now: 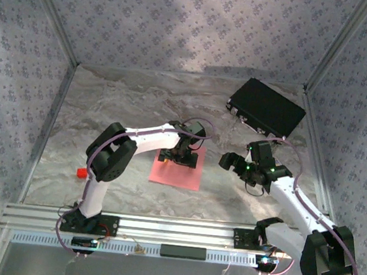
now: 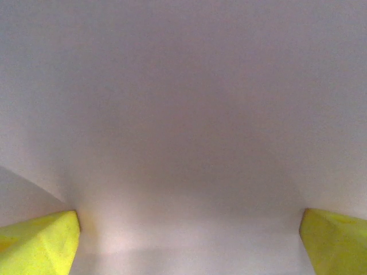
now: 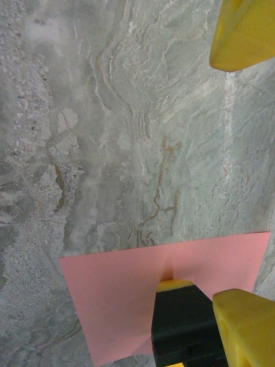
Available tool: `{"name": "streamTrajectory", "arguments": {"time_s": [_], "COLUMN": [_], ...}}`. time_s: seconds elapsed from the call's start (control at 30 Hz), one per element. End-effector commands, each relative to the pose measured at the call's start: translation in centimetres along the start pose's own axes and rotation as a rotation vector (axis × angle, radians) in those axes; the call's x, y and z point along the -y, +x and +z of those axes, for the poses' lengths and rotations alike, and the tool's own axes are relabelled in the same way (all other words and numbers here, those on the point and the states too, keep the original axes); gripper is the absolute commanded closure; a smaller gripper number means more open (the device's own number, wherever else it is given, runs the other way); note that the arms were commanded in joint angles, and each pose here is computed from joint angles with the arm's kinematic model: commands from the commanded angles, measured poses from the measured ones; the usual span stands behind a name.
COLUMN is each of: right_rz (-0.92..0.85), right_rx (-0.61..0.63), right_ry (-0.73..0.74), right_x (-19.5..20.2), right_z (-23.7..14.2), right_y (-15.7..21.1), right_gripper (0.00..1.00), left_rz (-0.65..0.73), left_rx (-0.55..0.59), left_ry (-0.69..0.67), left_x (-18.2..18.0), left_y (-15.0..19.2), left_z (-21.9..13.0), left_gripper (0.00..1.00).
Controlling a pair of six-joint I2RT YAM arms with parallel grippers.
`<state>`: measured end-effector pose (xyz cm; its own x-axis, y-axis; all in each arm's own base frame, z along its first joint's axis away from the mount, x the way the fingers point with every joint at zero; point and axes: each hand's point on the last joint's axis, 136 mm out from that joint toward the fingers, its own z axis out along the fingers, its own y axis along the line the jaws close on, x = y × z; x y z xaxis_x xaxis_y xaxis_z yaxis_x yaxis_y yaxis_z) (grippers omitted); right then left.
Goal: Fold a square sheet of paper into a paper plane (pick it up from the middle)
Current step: First fold the square sheet of paper in half at the center of the table.
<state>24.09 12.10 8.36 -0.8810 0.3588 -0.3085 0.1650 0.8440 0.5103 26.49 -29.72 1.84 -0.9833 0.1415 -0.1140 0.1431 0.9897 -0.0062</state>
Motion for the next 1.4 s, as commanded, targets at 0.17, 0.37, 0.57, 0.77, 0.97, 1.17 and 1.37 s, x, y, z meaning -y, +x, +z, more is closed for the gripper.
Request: {"name": "streamTrajectory", "arguments": {"time_s": [0.17,0.37,0.57,0.77,0.97,1.17,1.37], "right_rz": [0.015,0.047,0.038,0.088,0.146,0.143,0.065], "right_rx": [0.036,0.055,-0.02,0.022,0.128,0.2,0.212], "right_ry": [0.028,0.085,0.196,0.254,0.232,0.166,0.028], "right_x": [0.0,0.7,1.3,2.2,2.6,2.0,-0.4], "right_z": [-0.8,-0.9,-1.5,-1.5,-1.9,-2.7,-3.2], "right_y": [-0.7,-0.8,-0.8,-1.3,-2.0,-2.6,-3.0], "right_gripper": [0.01,0.01,0.01,0.01,0.01,0.01,0.01], "left_rz": [-0.001,0.0,-0.008,-0.018,-0.028,-0.102,-0.201], "left_rx": [-0.06,-0.031,0.033,0.104,0.2,0.218,0.255], "left_ry": [-0.072,-0.049,0.011,0.077,0.207,0.383,0.637], "left_x": [-1.0,-0.5,0.3,1.1,2.2,2.6,3.5], "left_y": [1.8,1.3,0.4,-0.7,-1.8,-2.3,-3.7], "left_z": [2.6,1.8,0.3,-1.6,-4.2,-6.2,-9.4], "left_gripper": [0.05,0.1,0.25,0.4,0.5,0.57,0.58]}}
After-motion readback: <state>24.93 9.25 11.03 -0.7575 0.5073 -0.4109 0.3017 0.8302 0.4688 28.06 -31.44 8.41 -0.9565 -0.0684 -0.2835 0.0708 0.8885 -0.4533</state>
